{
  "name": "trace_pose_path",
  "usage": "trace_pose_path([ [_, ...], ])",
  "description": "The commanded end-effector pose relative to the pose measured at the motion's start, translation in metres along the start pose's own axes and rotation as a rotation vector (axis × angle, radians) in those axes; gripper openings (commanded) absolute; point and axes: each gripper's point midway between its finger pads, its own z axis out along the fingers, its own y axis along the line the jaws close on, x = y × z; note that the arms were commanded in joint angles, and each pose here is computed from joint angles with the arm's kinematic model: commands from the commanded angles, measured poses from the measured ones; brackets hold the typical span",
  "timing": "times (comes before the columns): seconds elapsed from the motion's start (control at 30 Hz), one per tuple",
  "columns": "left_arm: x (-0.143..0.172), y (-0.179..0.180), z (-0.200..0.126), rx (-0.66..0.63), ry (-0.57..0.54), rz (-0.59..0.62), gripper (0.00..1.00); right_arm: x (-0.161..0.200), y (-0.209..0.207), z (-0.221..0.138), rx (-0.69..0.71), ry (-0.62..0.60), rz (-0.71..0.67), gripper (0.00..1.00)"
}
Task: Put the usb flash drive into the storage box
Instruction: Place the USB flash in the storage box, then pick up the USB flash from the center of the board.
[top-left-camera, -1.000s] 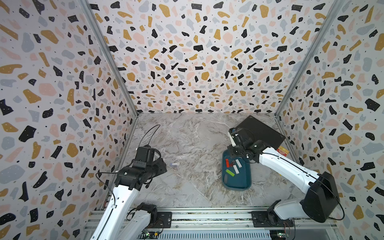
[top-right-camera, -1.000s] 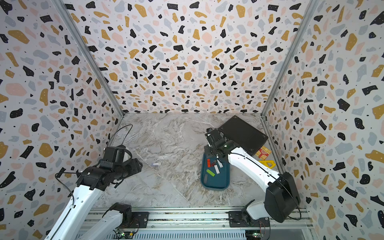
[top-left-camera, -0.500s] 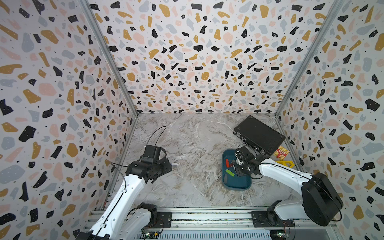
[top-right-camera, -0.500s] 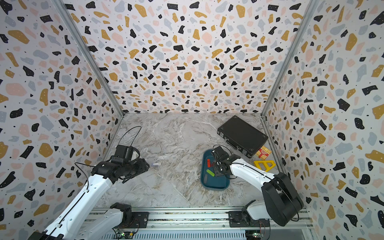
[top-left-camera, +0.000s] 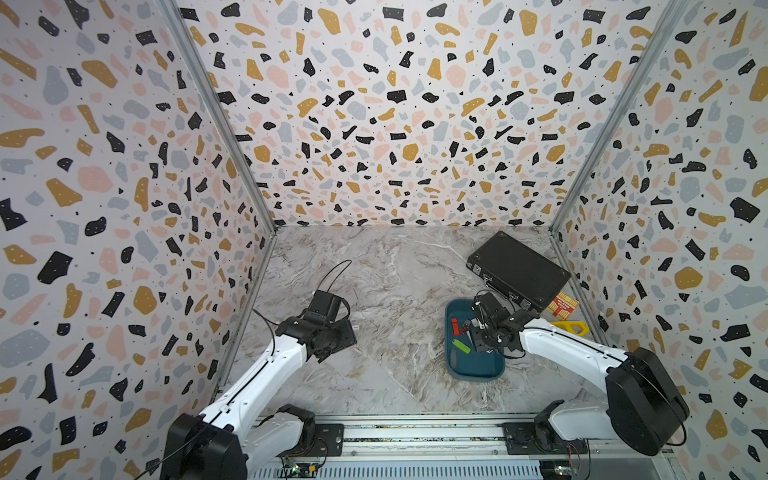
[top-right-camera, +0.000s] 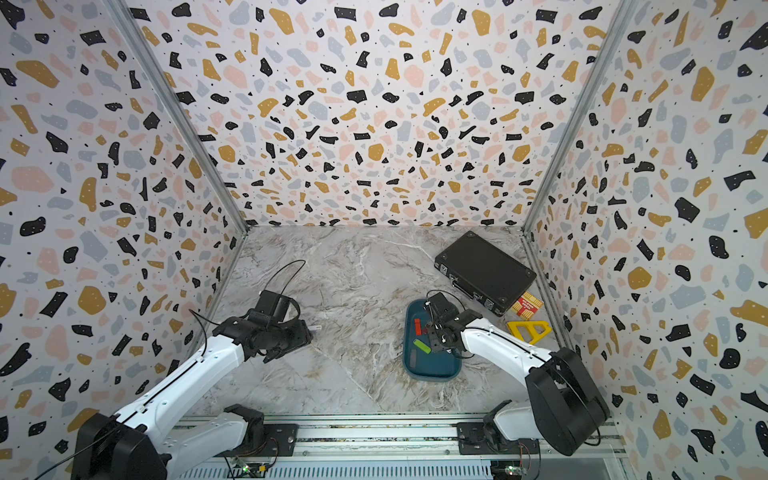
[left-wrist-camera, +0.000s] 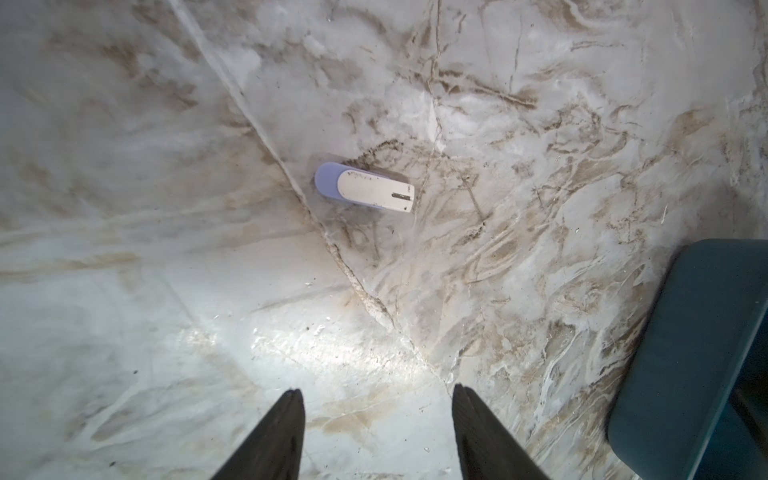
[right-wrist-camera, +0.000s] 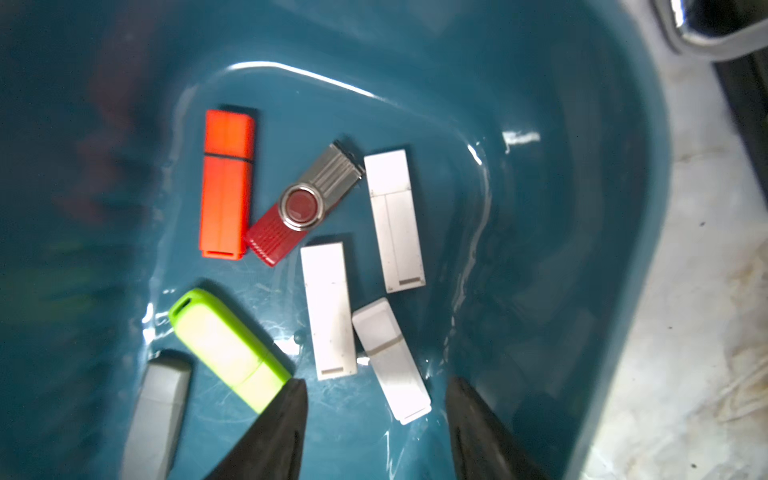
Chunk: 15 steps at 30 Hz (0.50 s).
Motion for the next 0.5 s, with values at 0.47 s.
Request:
trace_pose_path([
  [0.47, -0.027, -0.020, 0.063, -0.082, -0.003, -0.049, 0.62, -0.028, 0.016, -0.041, -0.130, -0.162, -0.025, 0.59],
])
